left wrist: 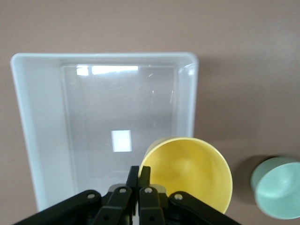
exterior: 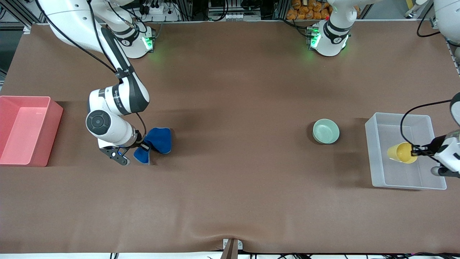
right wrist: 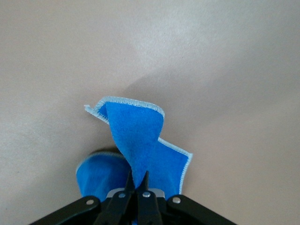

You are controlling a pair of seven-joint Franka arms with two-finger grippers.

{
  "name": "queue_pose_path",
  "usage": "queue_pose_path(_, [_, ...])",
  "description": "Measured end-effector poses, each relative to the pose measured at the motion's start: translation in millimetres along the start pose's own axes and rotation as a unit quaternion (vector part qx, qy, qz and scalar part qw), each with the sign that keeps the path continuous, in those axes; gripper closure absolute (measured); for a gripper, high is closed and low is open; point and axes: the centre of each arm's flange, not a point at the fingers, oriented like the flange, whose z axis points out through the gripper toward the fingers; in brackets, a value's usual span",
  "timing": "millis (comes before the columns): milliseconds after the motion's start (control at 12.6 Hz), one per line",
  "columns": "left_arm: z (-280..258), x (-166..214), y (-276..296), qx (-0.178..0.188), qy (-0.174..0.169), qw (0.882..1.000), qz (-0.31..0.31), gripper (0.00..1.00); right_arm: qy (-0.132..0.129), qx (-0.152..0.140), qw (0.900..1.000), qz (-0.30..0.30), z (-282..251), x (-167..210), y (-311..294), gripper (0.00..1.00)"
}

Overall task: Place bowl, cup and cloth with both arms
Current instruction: 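Grasp the blue cloth with the right gripper while the left gripper lifts the cup, then carry the cloth to the pink bin while the left gripper lowers the cup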

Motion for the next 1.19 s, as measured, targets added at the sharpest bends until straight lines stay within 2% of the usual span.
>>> queue_pose_path(318, [31.8, 12.4, -7.4, 0.010, 0.018, 1.000, 0.007, 0.97, -0.014, -0.019, 0.999, -0.039, -61.5, 9.9, 2.0, 0.98])
queue_pose_path(557, [74.0, 23.7, -5.4, 0.020, 0.030, 0.999, 0.011, 0.97, 0.004, -0.016, 0.996, -0.086, -126.4, 23.4, 32.6, 0.98])
queue_pose_path(796, [97.1, 25.0, -9.5, 0.026, 0.040, 0.999, 0.009, 0.97, 0.003, -0.011, 0.993, -0.121, -204.6, 25.6, 98.6, 0.98])
queue_pose_path(955, [103.2, 26.8, -8.6, 0.024, 0.047, 0.999, 0.007, 0.97, 0.013, -0.002, 0.988, -0.152, -239.4, 35.0, 148.1, 0.98])
queue_pose_path(1194, [105.0, 29.0, -5.0, 0.024, 0.053, 0.998, 0.009, 0.97, 0.010, 0.004, 0.983, -0.183, -238.5, 76.1, 230.1, 0.98])
